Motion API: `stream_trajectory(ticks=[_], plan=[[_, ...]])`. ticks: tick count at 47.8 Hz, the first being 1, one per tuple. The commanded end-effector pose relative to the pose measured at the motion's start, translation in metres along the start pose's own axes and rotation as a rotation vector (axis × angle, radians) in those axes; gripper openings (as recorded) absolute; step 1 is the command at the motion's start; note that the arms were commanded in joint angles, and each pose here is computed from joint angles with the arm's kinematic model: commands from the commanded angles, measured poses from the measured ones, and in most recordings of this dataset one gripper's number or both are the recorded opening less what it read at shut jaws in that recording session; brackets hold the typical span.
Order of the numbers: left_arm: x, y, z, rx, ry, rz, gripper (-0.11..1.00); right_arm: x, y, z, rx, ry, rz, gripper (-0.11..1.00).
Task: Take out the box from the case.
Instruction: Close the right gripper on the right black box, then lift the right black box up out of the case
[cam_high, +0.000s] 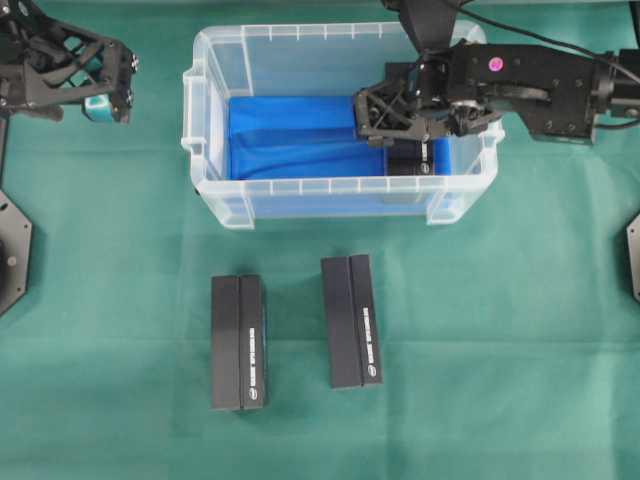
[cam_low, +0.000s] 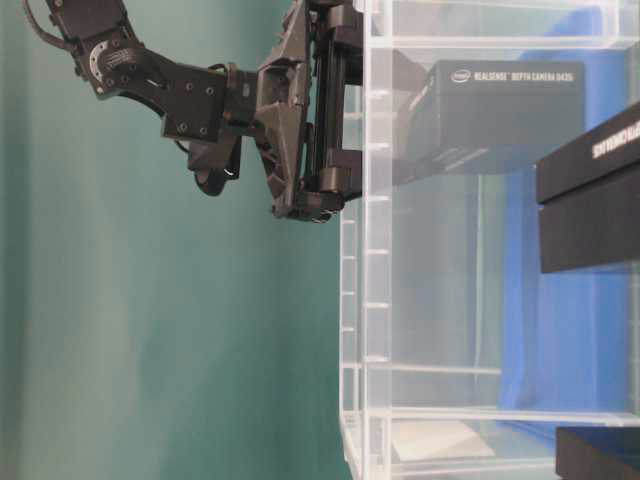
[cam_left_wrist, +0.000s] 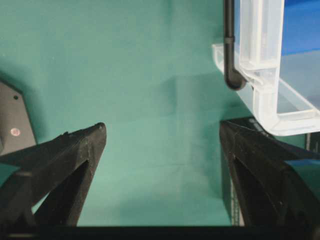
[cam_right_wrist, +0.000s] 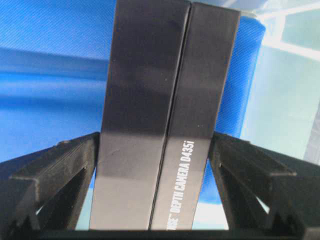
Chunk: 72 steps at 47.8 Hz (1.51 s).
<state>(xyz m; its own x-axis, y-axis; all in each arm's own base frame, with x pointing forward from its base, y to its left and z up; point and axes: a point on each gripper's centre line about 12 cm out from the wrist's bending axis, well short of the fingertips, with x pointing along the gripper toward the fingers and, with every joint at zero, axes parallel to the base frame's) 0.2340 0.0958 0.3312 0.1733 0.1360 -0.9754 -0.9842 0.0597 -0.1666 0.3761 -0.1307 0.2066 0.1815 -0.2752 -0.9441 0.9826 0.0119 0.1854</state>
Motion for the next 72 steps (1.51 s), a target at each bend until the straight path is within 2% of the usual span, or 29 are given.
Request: stream_trajectory(ticks=[1,8,14,37,44,53,72], plan=[[-0.008,0.000,-0.002,0.004,-0.010,-0.028,0.96,-0.004,0.001,0.004,0.009,-0.008,0.012,0.91],[-0.008,0.001,-0.002,0.004,-0.011,-0.031,0.96,-0.005,0.002,0.005,0.010,-0.009,0.014,0.85],[-0.008,0.001,-0.002,0.004,-0.010,-0.028,0.96,-0.005,0.002,0.004,0.008,-0.008,0.014,0.66],[-0.008,0.002,-0.002,0.004,-0.011,-0.031,0.96,-0.008,0.005,0.006,0.009,-0.014,0.021,0.67],[-0.008,0.002,-0.002,0.003,-0.011,-0.031,0.96,-0.015,0.007,0.010,0.015,-0.017,0.006,0.67],[-0.008,0.002,-0.002,0.003,-0.011,-0.031,0.96,-0.034,0.013,0.017,0.016,-0.034,0.011,0.67],[-0.008,0.001,-0.002,0.003,-0.018,-0.035,0.96,-0.092,0.009,0.021,0.035,-0.046,0.012,0.67]])
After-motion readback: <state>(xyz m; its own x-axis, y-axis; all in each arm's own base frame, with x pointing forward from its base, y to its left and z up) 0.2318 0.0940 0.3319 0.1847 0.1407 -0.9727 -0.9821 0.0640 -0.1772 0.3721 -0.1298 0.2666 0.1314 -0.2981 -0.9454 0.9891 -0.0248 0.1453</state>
